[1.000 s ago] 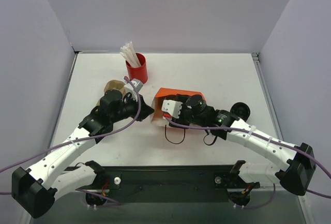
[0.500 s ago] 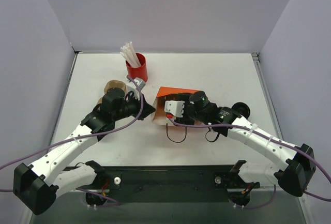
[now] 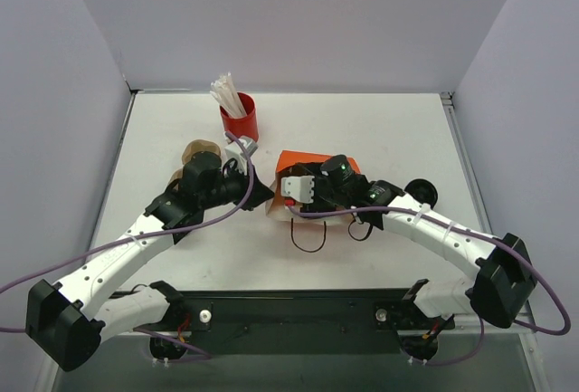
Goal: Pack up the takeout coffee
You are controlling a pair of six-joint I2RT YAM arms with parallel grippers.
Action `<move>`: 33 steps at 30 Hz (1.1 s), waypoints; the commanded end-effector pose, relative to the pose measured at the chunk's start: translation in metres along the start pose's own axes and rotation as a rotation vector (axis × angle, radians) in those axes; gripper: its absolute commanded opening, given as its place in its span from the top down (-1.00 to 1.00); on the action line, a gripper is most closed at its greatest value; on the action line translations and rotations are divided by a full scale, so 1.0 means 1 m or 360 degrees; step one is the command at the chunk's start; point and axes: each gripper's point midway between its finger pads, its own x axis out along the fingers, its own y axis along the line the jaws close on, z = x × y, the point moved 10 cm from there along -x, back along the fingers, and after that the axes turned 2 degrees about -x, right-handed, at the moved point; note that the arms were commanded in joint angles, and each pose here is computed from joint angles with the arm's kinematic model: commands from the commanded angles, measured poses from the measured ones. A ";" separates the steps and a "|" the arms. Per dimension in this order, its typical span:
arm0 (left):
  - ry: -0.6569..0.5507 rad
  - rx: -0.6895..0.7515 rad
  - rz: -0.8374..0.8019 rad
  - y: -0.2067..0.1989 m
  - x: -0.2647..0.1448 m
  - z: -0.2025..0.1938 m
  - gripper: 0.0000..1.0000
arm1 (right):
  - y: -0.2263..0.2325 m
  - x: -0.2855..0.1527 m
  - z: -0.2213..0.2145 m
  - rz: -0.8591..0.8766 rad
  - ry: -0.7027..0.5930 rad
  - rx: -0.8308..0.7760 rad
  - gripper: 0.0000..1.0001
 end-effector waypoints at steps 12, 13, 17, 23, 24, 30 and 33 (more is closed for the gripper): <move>-0.0001 -0.0032 -0.0060 -0.014 -0.006 0.016 1.00 | 0.004 0.021 -0.016 -0.0086 0.0004 -0.0111 0.21; 0.0005 -0.0034 -0.0057 -0.013 -0.006 0.016 1.00 | 0.005 0.021 -0.016 -0.0087 0.0006 -0.0111 0.21; 0.0012 -0.0037 -0.0040 -0.013 -0.008 0.014 1.00 | 0.001 0.020 -0.016 -0.0119 0.0027 -0.0112 0.21; 0.0021 -0.0009 0.0001 -0.007 -0.006 0.009 1.00 | -0.015 -0.004 -0.005 -0.0166 0.0010 -0.0130 0.21; 0.0018 -0.0003 0.0003 -0.006 -0.006 0.009 1.00 | -0.017 -0.007 -0.006 -0.0180 0.0021 -0.0130 0.21; 0.0007 0.0008 0.0004 -0.006 -0.004 0.010 1.00 | -0.013 -0.018 -0.011 -0.0145 0.0075 -0.0167 0.23; 0.0002 0.0019 0.0004 -0.007 -0.004 0.012 1.00 | -0.010 -0.019 -0.018 -0.0150 0.0115 -0.0157 0.23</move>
